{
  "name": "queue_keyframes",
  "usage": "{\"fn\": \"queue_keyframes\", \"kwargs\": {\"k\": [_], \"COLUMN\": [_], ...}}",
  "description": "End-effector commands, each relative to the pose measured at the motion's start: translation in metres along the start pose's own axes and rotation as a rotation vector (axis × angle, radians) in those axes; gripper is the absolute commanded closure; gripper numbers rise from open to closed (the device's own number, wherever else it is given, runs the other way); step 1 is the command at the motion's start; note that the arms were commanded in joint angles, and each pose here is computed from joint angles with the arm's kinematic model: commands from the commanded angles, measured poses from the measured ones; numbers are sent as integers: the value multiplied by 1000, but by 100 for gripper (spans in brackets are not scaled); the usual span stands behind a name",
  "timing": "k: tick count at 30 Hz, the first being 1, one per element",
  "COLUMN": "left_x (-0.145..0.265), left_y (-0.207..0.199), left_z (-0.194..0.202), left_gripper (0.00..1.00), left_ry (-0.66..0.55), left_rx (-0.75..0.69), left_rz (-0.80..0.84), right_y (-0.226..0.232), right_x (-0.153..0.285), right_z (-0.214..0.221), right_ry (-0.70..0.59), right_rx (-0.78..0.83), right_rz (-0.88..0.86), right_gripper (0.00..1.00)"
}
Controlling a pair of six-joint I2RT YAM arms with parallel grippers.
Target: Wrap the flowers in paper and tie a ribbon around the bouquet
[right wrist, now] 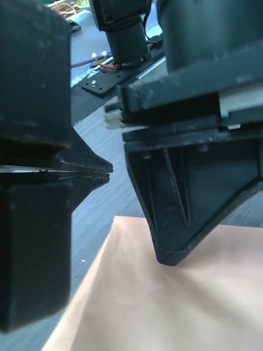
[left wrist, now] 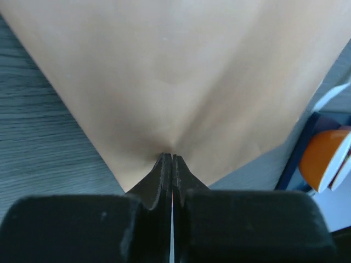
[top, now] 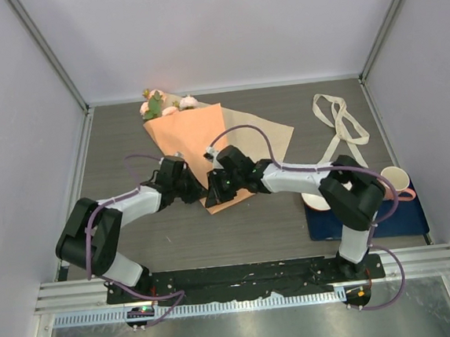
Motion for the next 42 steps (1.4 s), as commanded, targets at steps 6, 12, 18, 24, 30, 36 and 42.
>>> {"fn": "queue_keyframes", "kwargs": {"k": [6, 12, 18, 24, 30, 36, 42], "left_x": [-14, -14, -18, -20, -21, -18, -16], "left_y": [32, 37, 44, 50, 51, 50, 33], "left_z": [-3, -3, 0, 0, -1, -5, -5], "left_gripper": [100, 100, 100, 100, 100, 100, 100], "left_ry": [-48, -55, -38, -36, -35, -47, -14], "left_rx": [59, 56, 63, 56, 44, 27, -17], "left_rz": [-123, -141, -170, -198, -212, -229, -171], "right_y": [-14, -37, -49, -64, -69, -52, -41], "right_x": [-44, -50, -52, -44, -37, -18, 21], "right_z": [-5, 28, 60, 91, 112, 115, 72], "right_ry": [-31, 15, 63, 110, 184, 188, 79], "right_rx": [-13, -49, -95, -108, -87, -88, -92], "right_rz": [-46, 25, 43, 105, 136, 108, 101], "right_gripper": [100, 100, 100, 100, 100, 100, 100]}}
Point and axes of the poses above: each gripper's point midway between its finger pads, its own x axis back along the fingers, its own y axis along the line the jaws close on, z = x × y, the point moved 2 cm from there along x, back along the fingers, and after that the axes turned 12 degrees about x, right-handed, at the moved point
